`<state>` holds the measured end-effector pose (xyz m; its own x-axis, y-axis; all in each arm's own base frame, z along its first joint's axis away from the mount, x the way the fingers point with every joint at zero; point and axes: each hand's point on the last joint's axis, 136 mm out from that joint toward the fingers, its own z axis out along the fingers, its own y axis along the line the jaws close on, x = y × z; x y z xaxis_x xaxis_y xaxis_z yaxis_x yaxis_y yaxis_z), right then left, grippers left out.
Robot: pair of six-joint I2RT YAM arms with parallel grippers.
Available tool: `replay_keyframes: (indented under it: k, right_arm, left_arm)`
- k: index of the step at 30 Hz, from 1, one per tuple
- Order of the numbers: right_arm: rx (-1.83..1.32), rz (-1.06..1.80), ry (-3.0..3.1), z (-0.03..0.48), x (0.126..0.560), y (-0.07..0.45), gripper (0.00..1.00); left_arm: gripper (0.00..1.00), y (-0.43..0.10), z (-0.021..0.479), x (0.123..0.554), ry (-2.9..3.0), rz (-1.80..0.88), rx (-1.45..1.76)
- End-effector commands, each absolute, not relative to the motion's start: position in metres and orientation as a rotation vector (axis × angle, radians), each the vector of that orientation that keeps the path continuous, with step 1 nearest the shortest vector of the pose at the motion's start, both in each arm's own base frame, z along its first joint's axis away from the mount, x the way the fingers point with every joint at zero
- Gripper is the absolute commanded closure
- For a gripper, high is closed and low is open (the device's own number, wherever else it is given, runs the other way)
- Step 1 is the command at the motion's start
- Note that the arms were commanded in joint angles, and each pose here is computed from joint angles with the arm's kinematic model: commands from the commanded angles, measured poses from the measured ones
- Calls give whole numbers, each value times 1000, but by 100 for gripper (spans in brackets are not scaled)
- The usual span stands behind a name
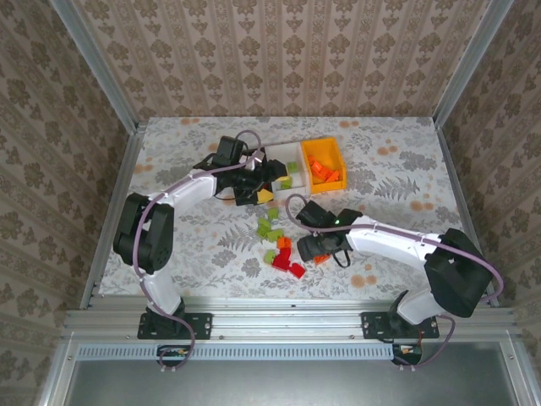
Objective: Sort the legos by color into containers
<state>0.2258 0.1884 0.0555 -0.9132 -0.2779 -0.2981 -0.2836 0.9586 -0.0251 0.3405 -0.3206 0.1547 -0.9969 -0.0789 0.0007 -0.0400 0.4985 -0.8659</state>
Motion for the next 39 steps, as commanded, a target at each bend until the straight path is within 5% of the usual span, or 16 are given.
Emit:
replay_keyframes:
  k: [1,7,26,33,39]
  right_arm:
    - [-361,-14,2845,47,216,178,12]
    - [-415,-1,2897,31,205,179,15]
    - [-373,-46,2829,33,241,172,57]
    - [-97,-22,2604,111,350,140,58]
    - [-85,-84,2609,114,432,128,58]
  left_arm:
    - [3,-325,180,337,2632,-1570,-17]
    - [3,-324,183,338,2623,-1566,-10]
    - [3,-318,176,345,2635,-1566,-54]
    - [3,-289,182,368,2583,-1552,-158]
    - [3,-246,184,397,2525,-1485,-280]
